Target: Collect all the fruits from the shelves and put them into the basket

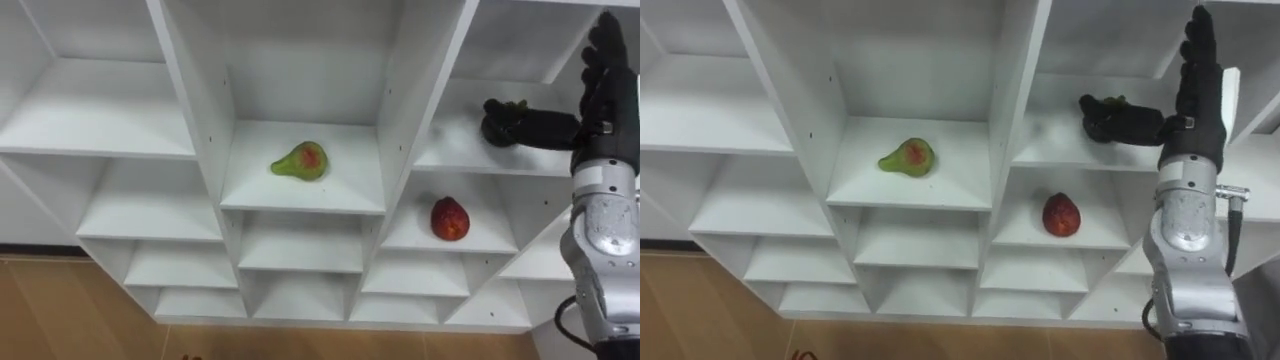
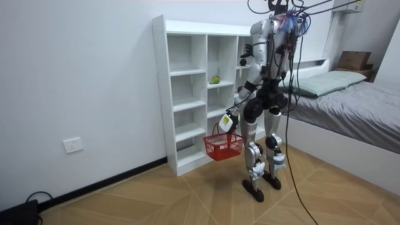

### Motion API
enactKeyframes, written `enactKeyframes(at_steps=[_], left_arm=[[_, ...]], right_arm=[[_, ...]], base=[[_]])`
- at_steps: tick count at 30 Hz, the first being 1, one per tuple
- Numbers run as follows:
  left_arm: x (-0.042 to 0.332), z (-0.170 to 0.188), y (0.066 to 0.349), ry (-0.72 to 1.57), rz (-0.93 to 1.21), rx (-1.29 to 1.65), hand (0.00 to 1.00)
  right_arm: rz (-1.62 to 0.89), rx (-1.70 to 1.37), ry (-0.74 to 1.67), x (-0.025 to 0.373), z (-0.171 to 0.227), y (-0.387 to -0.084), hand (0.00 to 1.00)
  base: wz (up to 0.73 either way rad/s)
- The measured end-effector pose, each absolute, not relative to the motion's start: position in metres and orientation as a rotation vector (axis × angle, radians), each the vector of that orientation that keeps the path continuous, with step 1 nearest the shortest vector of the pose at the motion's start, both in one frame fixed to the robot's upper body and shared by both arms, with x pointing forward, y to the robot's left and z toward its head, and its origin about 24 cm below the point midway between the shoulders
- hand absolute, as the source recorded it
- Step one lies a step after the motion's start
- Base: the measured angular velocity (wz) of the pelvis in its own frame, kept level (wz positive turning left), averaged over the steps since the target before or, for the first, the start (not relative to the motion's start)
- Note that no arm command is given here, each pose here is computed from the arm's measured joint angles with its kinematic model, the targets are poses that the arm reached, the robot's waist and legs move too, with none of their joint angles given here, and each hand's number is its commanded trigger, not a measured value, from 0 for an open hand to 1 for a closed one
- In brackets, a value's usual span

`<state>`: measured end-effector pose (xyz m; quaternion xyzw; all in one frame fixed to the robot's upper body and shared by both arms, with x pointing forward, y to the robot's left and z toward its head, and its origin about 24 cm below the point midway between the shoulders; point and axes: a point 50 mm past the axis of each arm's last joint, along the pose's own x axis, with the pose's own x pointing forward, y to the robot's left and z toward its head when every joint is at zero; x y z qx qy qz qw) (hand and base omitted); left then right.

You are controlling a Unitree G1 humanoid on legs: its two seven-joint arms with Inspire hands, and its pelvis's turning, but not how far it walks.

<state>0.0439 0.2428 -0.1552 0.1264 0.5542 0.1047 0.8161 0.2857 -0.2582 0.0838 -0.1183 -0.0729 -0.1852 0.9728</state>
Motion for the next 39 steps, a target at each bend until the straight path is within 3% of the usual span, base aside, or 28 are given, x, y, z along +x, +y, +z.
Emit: enactKeyframes(at_steps=[12, 30, 39], left_arm=[[0.052, -0.151, 0.247, 1.158, 0.205, 0.312, 1.00], [0.050, -0.152, 0.248, 1.196, 0.181, 0.292, 1.00], [0.046, -0.152, 0.251, 1.206, 0.182, 0.288, 1.00]], right_arm=[[-0.373, -0.242, -0.097, 0.304, 0.082, -0.263, 0.00], [-0.323, -0.257, 0.098, 0.304, 0.048, -0.271, 0.00], [-0.314, -0.276, 0.109, 0.304, 0.050, -0.280, 0.00]], base=[[0.05], [0.00], [0.01]])
